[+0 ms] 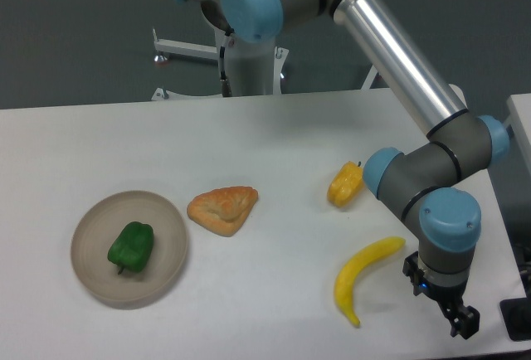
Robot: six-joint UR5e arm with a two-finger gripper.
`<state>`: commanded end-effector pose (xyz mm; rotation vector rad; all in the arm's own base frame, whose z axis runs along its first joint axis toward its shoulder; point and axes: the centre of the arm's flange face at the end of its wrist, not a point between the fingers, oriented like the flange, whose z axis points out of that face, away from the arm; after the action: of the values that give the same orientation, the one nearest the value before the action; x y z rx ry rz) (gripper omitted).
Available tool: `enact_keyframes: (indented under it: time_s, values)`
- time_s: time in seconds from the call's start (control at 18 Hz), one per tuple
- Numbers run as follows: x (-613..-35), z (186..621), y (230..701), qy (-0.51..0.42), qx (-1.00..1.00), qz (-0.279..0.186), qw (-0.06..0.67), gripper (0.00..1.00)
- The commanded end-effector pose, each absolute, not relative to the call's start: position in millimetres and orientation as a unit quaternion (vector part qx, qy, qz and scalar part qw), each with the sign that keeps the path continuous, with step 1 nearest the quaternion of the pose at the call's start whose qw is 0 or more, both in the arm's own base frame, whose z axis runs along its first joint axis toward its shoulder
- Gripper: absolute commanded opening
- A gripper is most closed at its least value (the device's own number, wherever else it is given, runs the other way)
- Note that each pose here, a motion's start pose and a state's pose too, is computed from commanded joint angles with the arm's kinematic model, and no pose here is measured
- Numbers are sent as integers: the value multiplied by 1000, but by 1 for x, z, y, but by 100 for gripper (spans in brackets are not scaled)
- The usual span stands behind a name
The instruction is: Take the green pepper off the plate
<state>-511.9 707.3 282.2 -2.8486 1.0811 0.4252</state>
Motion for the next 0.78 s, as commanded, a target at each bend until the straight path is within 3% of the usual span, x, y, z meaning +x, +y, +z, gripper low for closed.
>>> enact_keyframes:
  time_s: [0.33, 0.78]
  values:
    - [-444, 322, 701, 288, -951, 97, 51, 100]
    - [-314, 371, 689, 124, -985, 16, 116, 100]
